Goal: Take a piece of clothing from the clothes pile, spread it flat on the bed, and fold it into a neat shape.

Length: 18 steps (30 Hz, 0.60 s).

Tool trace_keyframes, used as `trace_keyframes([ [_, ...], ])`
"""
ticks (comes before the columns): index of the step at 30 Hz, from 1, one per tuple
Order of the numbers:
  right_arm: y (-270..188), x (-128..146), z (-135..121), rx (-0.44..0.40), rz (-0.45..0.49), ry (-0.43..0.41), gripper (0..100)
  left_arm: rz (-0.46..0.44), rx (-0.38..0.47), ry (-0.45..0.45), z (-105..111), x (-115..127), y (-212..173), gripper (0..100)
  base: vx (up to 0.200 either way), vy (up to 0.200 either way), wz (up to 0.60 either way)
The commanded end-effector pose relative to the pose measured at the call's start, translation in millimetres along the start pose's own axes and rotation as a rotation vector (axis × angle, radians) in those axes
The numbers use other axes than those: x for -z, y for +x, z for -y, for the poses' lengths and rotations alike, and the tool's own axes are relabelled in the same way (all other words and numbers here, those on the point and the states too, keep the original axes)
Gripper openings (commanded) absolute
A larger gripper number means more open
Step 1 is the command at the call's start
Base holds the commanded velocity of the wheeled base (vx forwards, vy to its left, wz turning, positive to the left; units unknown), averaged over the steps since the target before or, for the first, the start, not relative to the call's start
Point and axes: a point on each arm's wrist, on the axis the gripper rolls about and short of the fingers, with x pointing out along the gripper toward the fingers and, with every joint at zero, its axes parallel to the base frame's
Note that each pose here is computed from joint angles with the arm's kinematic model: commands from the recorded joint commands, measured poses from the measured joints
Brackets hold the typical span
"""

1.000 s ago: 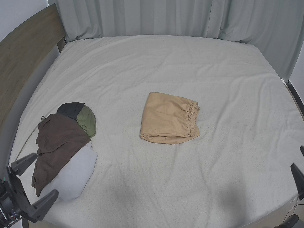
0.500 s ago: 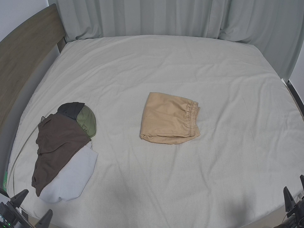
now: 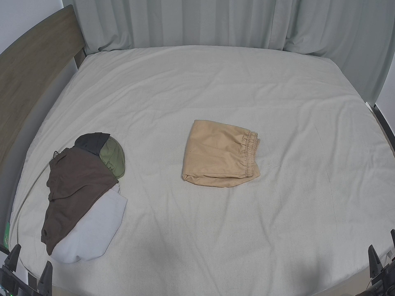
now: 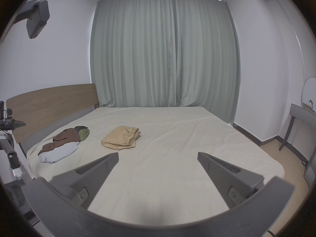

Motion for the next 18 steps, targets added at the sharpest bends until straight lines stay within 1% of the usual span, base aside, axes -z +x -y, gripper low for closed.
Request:
trace_keyframes([
  [1,0.3,5.2,0.0,0.000,-0.005,0.001,100,0.033,-0.020,-0.001,0.6,5.7,-2.5,100,0.000,0.000,0.00],
  [18,0.3,5.2,0.0,-0.001,-0.005,0.002,100,0.034,-0.020,-0.005,0.6,5.5,-2.5,100,0.000,0.000,0.00],
])
